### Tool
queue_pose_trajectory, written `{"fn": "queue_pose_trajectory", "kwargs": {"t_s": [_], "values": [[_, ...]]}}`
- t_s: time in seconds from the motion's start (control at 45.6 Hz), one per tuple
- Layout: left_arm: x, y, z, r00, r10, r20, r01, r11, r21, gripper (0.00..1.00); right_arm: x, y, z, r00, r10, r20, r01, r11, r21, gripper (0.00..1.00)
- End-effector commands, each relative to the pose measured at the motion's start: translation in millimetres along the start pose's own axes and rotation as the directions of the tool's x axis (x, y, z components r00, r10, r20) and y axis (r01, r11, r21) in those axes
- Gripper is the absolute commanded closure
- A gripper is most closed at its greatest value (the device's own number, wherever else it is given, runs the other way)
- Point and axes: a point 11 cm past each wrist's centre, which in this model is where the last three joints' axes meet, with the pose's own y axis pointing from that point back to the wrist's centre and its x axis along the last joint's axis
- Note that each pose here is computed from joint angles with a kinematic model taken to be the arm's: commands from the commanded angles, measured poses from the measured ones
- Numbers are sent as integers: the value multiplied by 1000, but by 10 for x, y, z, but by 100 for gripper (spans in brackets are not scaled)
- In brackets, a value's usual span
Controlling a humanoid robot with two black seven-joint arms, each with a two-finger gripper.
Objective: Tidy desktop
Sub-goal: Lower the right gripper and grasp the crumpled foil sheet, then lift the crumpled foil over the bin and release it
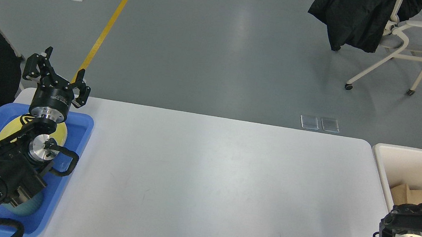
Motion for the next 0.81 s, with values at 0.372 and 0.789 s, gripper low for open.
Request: {"fn": "queue_pose_trajectory", "kwargs": {"t_s": [0.372, 0.789], "values": [[0, 0, 0, 1000, 0, 0, 0, 1000, 0, 4, 409, 1096, -52, 997, 53, -63, -49, 997, 59, 100], [0, 0, 0, 1000, 0, 0, 0, 1000, 0, 4, 589, 2695, -361, 944, 260, -202, -246, 965, 92, 100]]}}
